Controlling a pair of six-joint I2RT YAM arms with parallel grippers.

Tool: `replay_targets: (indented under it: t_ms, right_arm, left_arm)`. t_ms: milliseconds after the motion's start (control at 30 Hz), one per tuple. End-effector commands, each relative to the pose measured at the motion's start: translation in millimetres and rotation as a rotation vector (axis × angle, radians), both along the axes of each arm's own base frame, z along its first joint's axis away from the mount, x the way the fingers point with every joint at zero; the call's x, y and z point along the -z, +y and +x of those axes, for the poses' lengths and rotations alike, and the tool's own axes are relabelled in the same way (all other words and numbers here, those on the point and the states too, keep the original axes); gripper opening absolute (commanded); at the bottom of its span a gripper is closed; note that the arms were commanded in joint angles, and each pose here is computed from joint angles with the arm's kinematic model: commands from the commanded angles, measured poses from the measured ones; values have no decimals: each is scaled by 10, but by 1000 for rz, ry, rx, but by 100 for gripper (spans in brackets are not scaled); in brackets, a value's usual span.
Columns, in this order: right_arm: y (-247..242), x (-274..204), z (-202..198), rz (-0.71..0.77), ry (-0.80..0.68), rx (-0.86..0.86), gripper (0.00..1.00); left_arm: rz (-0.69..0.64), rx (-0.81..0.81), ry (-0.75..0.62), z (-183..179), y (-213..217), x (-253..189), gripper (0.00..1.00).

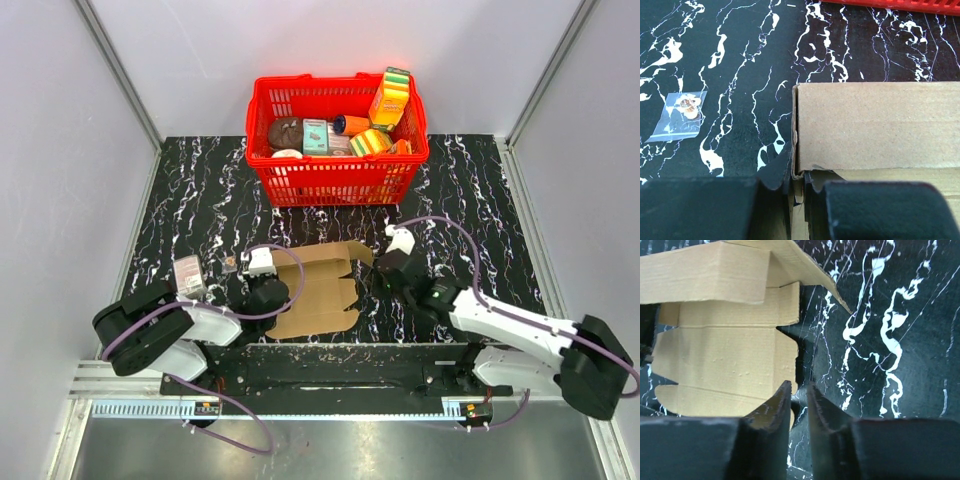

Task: Fold the paper box

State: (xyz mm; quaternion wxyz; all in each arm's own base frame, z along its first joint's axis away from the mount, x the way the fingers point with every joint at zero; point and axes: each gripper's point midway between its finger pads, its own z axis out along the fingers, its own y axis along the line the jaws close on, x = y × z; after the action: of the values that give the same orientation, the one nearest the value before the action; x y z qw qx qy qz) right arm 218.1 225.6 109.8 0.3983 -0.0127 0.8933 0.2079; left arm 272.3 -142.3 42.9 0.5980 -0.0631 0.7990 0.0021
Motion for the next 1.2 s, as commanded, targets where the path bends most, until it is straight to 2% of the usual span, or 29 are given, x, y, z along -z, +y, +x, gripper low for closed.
replay_targets:
  t_ms: [0,67,433,733,1167]
  right_arm:
    - [153,-7,193,14,-12,42,19]
    - [186,112,247,-25,12,48,12]
    - [205,335,630,-52,17,122,1]
    - [193,512,842,-40,18,129,0]
    - [319,723,874,-15,52,80,0]
  left_arm:
    - [-46,52,10,-73,-94,68,0]
    - [-46,61,12,-89,-99,84,0]
    - [-11,87,10,-60,-163,77,0]
    - [-7,92,11,-63,-171,90,0]
    - [-6,102,17,-74,-188,107,0]
